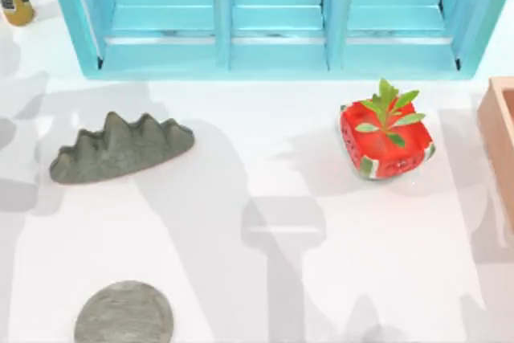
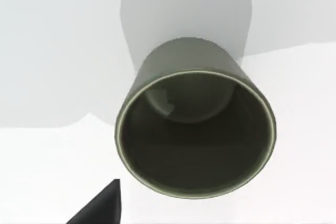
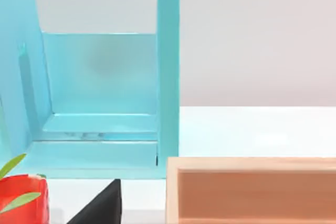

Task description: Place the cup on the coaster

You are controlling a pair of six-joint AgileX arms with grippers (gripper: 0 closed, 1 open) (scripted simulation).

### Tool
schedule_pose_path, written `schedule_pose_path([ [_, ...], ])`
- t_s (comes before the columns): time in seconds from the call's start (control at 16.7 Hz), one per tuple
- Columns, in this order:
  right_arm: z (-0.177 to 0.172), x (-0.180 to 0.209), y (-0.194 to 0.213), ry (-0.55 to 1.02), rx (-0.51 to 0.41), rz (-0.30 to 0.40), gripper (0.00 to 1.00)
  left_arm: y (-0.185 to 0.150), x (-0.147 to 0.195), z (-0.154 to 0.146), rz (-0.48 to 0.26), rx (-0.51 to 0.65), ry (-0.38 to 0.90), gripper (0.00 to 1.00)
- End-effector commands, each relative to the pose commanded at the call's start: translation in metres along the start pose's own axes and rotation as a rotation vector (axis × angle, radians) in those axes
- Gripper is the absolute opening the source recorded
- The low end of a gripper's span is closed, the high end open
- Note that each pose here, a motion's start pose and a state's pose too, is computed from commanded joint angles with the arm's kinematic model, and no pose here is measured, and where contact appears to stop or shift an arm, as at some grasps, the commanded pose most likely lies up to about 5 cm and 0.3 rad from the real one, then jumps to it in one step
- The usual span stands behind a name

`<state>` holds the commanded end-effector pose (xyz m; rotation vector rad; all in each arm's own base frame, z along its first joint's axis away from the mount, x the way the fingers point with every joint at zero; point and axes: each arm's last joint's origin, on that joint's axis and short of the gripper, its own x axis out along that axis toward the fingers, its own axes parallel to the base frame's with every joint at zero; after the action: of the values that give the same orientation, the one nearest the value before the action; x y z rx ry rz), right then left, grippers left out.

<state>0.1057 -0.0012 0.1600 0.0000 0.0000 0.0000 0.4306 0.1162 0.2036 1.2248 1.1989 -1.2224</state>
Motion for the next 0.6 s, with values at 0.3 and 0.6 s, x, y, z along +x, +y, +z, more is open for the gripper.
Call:
schedule_pose_path([
  [0.3,0.0,0.0,0.0,0.0,0.0,0.0,1.0,-0.002,0.05,0.0,0.0,0.0,0.0,1.0],
  [0.6,0.0,0.0,0.0,0.0,0.0,0.0,1.0,-0.004,0.065,0.0,0.0,0.0,0.0,1.0],
])
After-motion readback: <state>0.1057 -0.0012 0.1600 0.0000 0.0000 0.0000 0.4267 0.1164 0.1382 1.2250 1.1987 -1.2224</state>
